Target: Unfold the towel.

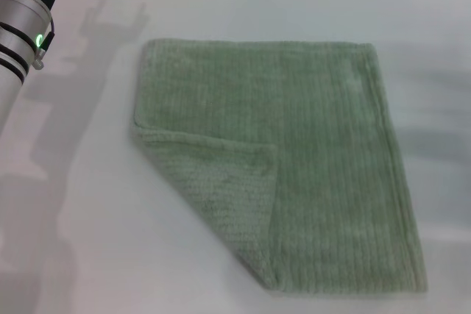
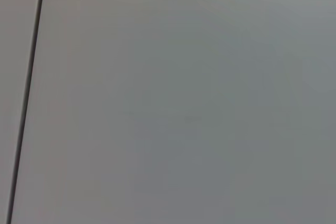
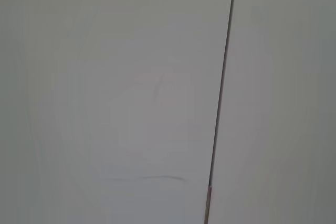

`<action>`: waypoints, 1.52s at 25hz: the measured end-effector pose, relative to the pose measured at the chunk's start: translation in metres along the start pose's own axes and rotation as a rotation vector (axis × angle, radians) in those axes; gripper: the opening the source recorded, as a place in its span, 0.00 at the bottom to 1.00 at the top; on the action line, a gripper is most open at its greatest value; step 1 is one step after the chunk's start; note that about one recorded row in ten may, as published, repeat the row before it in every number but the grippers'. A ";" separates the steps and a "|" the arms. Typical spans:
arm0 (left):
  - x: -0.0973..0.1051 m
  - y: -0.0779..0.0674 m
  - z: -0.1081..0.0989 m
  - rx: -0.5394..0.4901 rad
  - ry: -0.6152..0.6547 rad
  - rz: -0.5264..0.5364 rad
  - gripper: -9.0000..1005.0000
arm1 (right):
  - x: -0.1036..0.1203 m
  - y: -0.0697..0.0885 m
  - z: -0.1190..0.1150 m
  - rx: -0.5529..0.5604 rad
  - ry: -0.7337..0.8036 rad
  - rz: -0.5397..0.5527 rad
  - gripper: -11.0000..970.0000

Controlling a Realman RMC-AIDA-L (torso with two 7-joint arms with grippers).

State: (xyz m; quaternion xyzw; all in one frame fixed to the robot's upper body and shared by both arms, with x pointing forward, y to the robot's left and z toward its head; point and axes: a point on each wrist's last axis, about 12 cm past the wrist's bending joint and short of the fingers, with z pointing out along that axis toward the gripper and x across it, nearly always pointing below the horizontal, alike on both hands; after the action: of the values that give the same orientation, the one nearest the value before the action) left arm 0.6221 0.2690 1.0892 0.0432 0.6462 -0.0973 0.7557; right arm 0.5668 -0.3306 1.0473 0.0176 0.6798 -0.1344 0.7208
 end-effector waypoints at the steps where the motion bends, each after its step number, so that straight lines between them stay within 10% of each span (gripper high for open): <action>1: 0.000 0.000 0.000 0.000 0.000 0.000 0.81 | 0.000 0.000 0.000 0.000 0.000 0.000 0.71; 25: 0.000 0.000 -0.001 0.001 -0.007 -0.001 0.81 | 0.000 0.000 0.000 -0.003 0.000 -0.002 0.67; 37: 0.001 0.001 -0.004 -0.002 -0.005 -0.002 0.81 | -0.003 0.029 0.004 -0.149 0.034 -0.023 0.64; 38: 0.001 0.002 -0.004 -0.003 -0.005 -0.002 0.81 | -0.004 0.033 0.006 -0.162 0.049 -0.017 0.52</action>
State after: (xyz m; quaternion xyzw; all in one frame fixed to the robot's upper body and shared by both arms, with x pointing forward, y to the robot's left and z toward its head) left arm 0.6187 0.2713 1.0874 0.0412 0.6445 -0.0973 0.7573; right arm 0.5793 -0.2998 1.0464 -0.0434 0.7060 -0.0845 0.7018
